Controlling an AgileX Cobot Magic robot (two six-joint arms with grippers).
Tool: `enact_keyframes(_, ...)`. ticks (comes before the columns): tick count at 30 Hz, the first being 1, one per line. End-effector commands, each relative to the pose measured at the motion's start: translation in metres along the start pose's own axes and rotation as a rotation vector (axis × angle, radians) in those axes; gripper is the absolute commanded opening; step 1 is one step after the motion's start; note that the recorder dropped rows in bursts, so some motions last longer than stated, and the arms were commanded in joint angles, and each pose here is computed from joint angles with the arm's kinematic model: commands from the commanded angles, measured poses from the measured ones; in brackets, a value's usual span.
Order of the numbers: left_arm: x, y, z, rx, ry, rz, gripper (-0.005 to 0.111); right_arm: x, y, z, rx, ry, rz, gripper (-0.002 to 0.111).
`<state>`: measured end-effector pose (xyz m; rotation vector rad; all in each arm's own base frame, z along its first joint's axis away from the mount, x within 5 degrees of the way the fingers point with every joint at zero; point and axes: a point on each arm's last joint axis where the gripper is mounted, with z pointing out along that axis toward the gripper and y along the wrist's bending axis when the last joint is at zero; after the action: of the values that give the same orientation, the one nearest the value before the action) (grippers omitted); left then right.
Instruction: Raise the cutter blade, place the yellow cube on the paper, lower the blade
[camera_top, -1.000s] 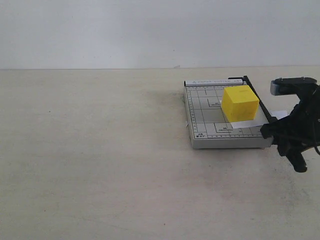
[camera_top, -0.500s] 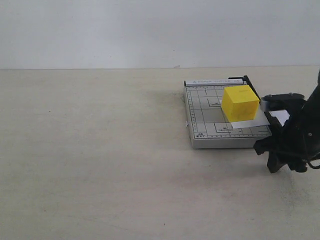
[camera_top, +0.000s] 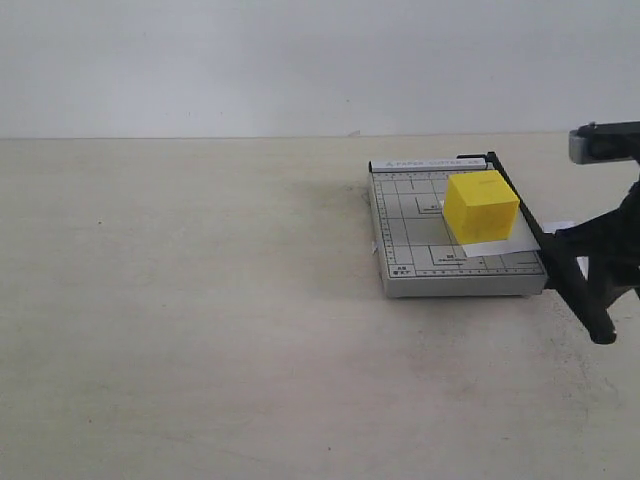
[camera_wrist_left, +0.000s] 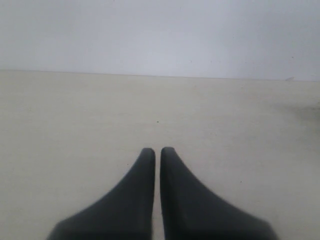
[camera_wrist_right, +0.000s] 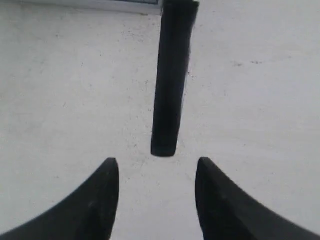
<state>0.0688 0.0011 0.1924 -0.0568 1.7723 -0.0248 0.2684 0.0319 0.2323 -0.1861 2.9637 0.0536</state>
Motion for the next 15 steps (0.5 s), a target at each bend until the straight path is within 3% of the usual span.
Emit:
enact_keyframes(1, 0.000, 0.000, 0.000, 0.007, -0.009, -0.020, 0.004, 0.017, 0.004, -0.035, -0.029, -0.124, 0.023, 0.044)
enact_keyframes(3, 0.000, 0.000, 0.000, 0.007, -0.009, -0.020, 0.004, 0.029, 0.008, -0.053, -0.076, -0.294, 0.052, 0.036)
enact_keyframes(8, 0.000, 0.000, 0.000, 0.007, -0.009, -0.020, 0.004, 0.089, 0.017, -0.084, -0.187, -0.895, 0.116, 0.000)
enact_keyframes(15, 0.000, 0.000, 0.000, 0.007, -0.009, -0.020, 0.004, 0.167, 0.003, -0.075, -0.117, -1.497, 0.140, 0.000)
